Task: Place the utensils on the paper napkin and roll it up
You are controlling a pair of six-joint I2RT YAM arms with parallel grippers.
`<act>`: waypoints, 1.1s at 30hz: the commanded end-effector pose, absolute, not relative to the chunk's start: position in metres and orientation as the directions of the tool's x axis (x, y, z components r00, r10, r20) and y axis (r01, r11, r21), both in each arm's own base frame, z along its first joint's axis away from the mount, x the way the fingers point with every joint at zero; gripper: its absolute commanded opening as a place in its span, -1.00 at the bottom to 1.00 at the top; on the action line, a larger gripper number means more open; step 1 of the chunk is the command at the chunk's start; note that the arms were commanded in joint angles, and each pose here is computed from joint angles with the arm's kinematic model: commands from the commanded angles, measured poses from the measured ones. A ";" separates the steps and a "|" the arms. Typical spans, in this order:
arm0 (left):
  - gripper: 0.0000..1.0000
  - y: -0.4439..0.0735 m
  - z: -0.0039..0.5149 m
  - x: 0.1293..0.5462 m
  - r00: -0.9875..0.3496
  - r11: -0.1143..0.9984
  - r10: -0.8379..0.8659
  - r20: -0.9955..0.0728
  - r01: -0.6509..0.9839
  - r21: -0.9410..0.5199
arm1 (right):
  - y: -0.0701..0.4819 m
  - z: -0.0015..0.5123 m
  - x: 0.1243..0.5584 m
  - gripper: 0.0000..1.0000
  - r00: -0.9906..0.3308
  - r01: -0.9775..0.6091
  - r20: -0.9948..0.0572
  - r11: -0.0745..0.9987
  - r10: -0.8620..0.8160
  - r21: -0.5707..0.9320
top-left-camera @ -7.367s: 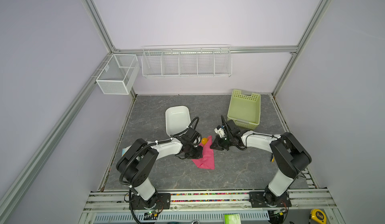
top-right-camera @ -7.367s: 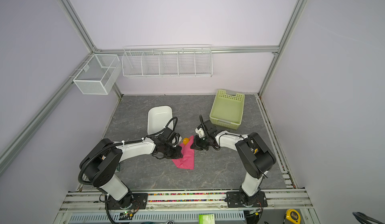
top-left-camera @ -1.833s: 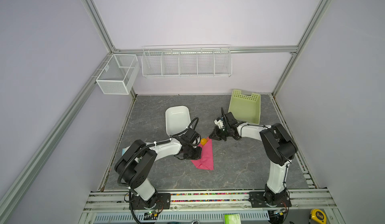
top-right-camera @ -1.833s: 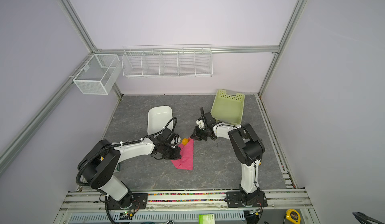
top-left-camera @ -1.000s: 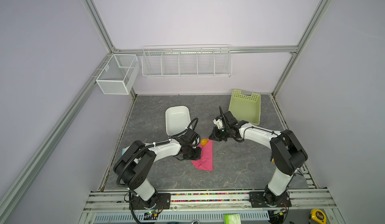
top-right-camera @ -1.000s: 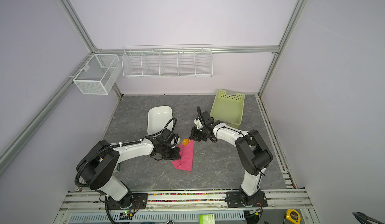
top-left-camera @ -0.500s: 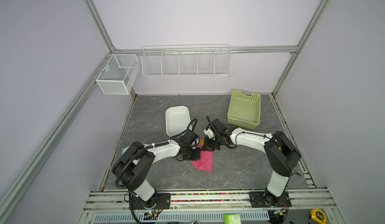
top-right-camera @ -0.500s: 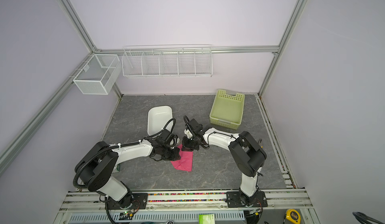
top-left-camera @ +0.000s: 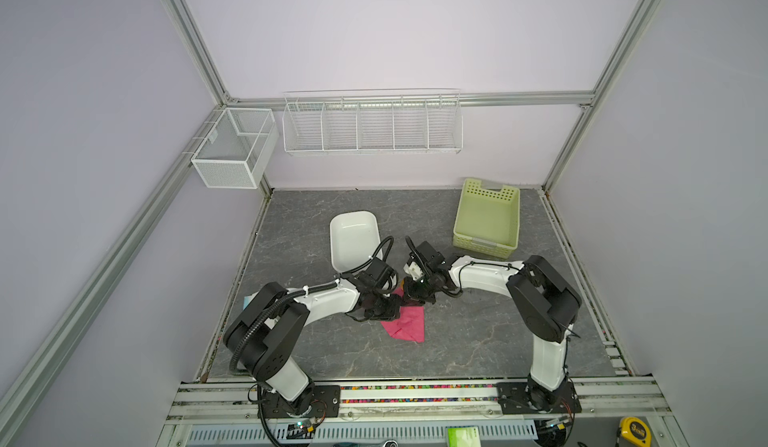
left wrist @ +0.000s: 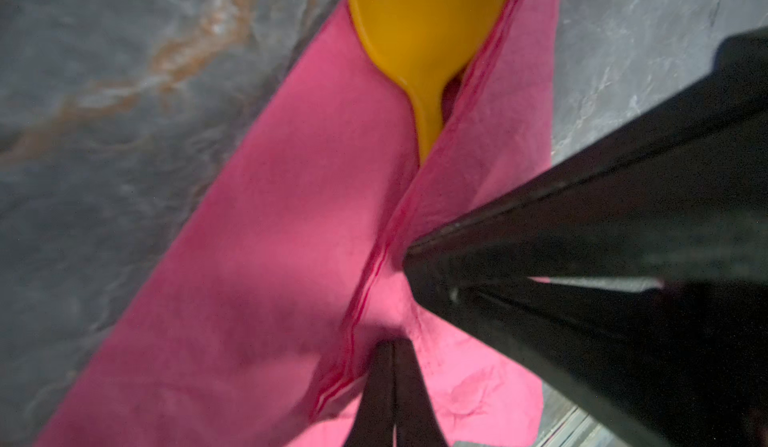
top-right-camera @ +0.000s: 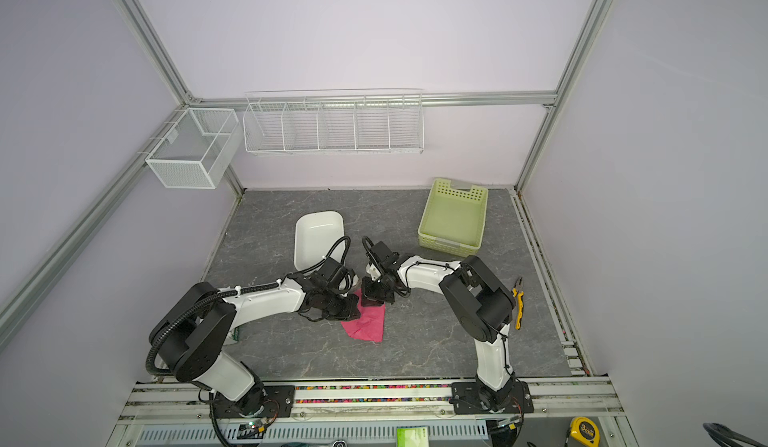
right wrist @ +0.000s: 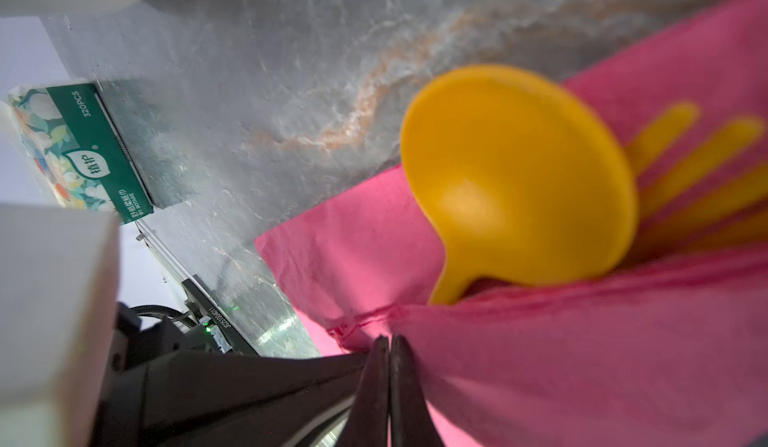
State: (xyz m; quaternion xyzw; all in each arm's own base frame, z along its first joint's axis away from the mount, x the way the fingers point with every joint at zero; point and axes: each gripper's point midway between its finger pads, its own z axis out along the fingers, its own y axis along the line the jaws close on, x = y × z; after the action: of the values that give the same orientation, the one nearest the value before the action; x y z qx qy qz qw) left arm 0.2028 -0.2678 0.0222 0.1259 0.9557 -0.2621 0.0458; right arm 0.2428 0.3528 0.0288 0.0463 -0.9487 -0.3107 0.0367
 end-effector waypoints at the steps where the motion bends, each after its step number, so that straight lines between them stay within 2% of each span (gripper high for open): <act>1: -1.00 -0.262 0.016 0.195 -0.967 0.841 0.222 -0.127 0.255 -0.477 | 0.359 0.022 0.243 -0.86 -0.992 -0.061 0.055 0.803 -0.116 0.593; 14: -1.00 -0.263 0.020 0.196 -0.967 0.836 0.216 -0.134 0.254 -0.485 | 0.344 0.005 0.245 -0.86 -0.988 -0.090 0.063 0.865 -0.139 0.494; 24: -1.00 -0.266 0.050 0.198 -0.965 0.815 0.190 -0.182 0.259 -0.519 | 0.345 0.003 0.245 -0.86 -0.987 -0.096 0.064 0.867 -0.146 0.489; 33: -1.00 -0.280 0.047 0.182 -0.975 0.763 0.178 -0.136 0.224 -0.606 | 0.347 0.005 0.246 -0.86 -0.987 -0.096 0.065 0.864 -0.147 0.495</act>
State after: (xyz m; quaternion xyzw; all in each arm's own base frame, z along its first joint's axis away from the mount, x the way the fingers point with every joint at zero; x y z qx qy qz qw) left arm 0.1903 -0.2747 0.0502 0.1125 0.9424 -0.3109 0.0502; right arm 0.2502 0.3556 0.0203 0.0644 -0.9557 -0.2847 0.0378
